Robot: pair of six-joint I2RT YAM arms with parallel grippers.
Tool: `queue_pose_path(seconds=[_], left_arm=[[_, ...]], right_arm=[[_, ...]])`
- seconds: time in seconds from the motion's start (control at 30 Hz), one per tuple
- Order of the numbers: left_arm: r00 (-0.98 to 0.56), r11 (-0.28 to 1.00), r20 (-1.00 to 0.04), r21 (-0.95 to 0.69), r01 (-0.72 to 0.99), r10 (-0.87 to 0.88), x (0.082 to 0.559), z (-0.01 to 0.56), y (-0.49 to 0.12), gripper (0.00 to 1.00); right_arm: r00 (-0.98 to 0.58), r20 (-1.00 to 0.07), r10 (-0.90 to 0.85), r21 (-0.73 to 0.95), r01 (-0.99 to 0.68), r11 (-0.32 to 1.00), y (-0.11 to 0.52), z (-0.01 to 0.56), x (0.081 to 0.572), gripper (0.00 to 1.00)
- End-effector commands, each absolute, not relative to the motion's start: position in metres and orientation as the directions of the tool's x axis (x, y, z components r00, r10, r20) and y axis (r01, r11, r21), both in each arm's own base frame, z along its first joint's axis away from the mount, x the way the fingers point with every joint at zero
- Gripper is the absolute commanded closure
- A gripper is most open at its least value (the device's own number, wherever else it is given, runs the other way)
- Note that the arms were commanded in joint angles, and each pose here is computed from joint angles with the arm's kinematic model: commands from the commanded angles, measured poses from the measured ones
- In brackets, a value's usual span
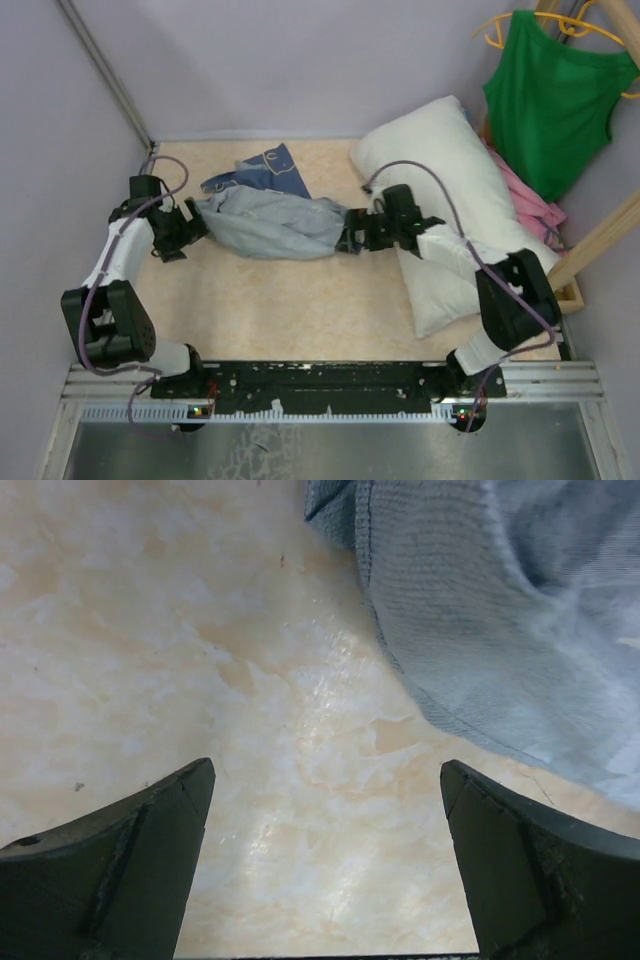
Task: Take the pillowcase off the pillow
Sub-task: Adjust the pillowcase at the center of the board.
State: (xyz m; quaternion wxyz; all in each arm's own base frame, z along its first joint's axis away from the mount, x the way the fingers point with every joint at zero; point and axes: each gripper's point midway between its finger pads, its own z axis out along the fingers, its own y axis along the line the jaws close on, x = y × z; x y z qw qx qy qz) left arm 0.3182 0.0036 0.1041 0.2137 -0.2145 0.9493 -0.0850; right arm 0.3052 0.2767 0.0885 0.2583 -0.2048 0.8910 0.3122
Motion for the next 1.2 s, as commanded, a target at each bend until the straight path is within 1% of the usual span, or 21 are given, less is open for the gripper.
queue_pose_path(seconds=[0.0,0.1,0.17,0.33,0.4,0.43,0.57,0.73,0.9,1.0,1.17], left_arm=[[-0.732,0.814,-0.408,-0.466,-0.346,-0.545,0.335,0.127,-0.001,0.0],[-0.74,0.768,-0.331,-0.521,-0.373,-0.585,0.333,0.109,-0.005,0.02],[-0.74,0.743,-0.299,-0.55,-0.382,-0.602,0.336,0.101,-0.009,0.04],[-0.697,0.706,-0.305,-0.583,-0.403,-0.649,0.355,0.094,-0.006,0.05],[-0.687,0.697,-0.308,-0.593,-0.402,-0.658,0.365,0.092,-0.004,0.05],[-0.686,0.692,-0.303,-0.599,-0.403,-0.662,0.369,0.09,-0.005,0.06],[-0.683,0.669,-0.288,-0.632,-0.39,-0.671,0.382,0.087,-0.007,0.08],[-0.668,0.646,-0.291,-0.666,-0.373,-0.685,0.396,0.09,-0.009,0.09],[-0.655,0.589,-0.261,-0.73,-0.346,-0.709,0.405,0.097,-0.018,0.1],[-0.645,0.551,-0.248,-0.77,-0.321,-0.723,0.408,0.108,-0.024,0.1],[-0.609,0.549,-0.295,-0.786,-0.284,-0.737,0.417,0.123,-0.021,0.1]], right_arm=[[-0.709,-0.66,0.248,0.631,-0.344,0.695,0.225,0.154,0.35,0.02],[-0.748,-0.6,0.282,0.651,-0.252,0.716,0.213,0.134,0.355,0.02],[-0.762,-0.565,0.317,0.684,-0.217,0.697,0.216,0.13,0.36,0.01],[-0.778,-0.478,0.408,0.748,-0.116,0.654,0.224,0.114,0.378,0.03],[-0.774,-0.468,0.427,0.76,-0.106,0.641,0.225,0.112,0.383,0.04],[-0.788,-0.442,0.428,0.766,-0.083,0.638,0.227,0.099,0.383,0.04],[-0.809,-0.398,0.433,0.792,-0.064,0.608,0.234,0.085,0.383,0.05],[-0.813,-0.374,0.446,0.81,-0.052,0.584,0.239,0.076,0.386,0.05],[-0.823,-0.347,0.45,0.831,-0.048,0.554,0.25,0.071,0.388,0.06],[-0.822,-0.347,0.451,0.846,-0.067,0.528,0.258,0.078,0.39,0.06],[-0.81,-0.365,0.458,0.881,-0.141,0.451,0.269,0.105,0.394,0.06]])
